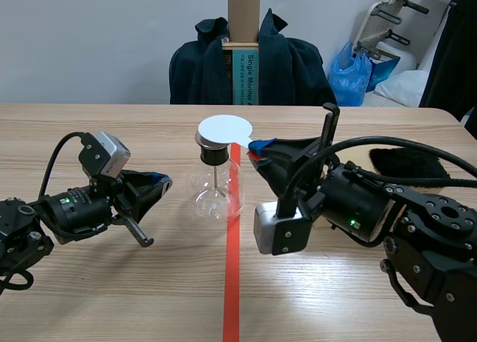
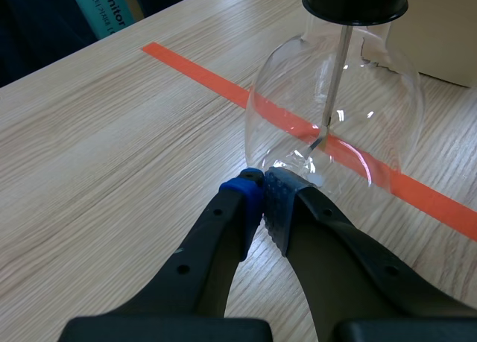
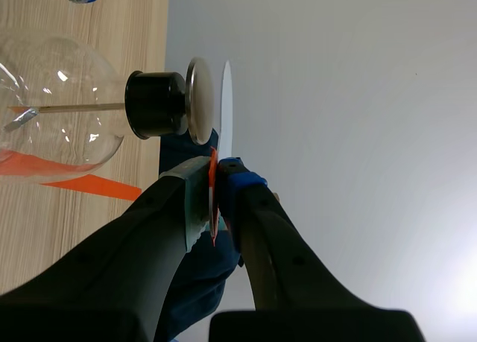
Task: Do the electroscope experiment.
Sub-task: 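Move the plate toward and away from the electroscope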
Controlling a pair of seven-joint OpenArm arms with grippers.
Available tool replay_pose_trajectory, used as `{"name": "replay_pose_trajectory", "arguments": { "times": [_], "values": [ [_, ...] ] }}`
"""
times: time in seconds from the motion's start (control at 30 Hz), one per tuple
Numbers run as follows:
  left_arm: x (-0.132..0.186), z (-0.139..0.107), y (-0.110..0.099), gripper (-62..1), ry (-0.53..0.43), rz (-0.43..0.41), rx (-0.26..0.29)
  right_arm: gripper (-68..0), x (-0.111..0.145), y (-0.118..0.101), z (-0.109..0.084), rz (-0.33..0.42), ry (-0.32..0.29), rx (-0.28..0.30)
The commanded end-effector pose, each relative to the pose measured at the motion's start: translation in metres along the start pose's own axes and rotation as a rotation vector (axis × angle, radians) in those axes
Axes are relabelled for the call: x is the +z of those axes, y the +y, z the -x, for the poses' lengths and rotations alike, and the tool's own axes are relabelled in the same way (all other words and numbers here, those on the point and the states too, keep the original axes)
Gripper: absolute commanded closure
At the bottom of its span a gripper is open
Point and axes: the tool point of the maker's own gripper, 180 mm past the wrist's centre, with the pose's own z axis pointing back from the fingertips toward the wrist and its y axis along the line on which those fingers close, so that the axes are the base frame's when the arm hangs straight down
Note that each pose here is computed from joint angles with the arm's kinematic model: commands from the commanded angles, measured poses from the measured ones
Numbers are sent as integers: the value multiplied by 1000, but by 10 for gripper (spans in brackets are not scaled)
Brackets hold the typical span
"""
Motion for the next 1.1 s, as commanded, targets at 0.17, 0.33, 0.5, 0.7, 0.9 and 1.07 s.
{"name": "replay_pose_trajectory", "arguments": {
  "times": [0.17, 0.33, 0.5, 0.7, 0.9, 1.07],
  "values": [
    [0, -10, 9, -32, -31, -16, -12, -8, -2, -14, 2, 35, -18, 36],
    [0, -10, 9, -32, -31, -16, -12, -8, -2, -14, 2, 35, -18, 36],
    [0, -10, 9, -32, -31, -16, -12, -8, -2, -14, 2, 35, -17, 36],
    [0, -10, 9, -32, -32, -16, -12, -8, -2, -14, 9, 35, 23, 35],
    [0, -10, 8, -32, -31, -15, -12, -8, 1, -13, 31, 34, 155, 28],
    [0, -10, 8, -32, -31, -12, -10, -8, 5, -14, 51, 36, 269, 27]
  ]
}}
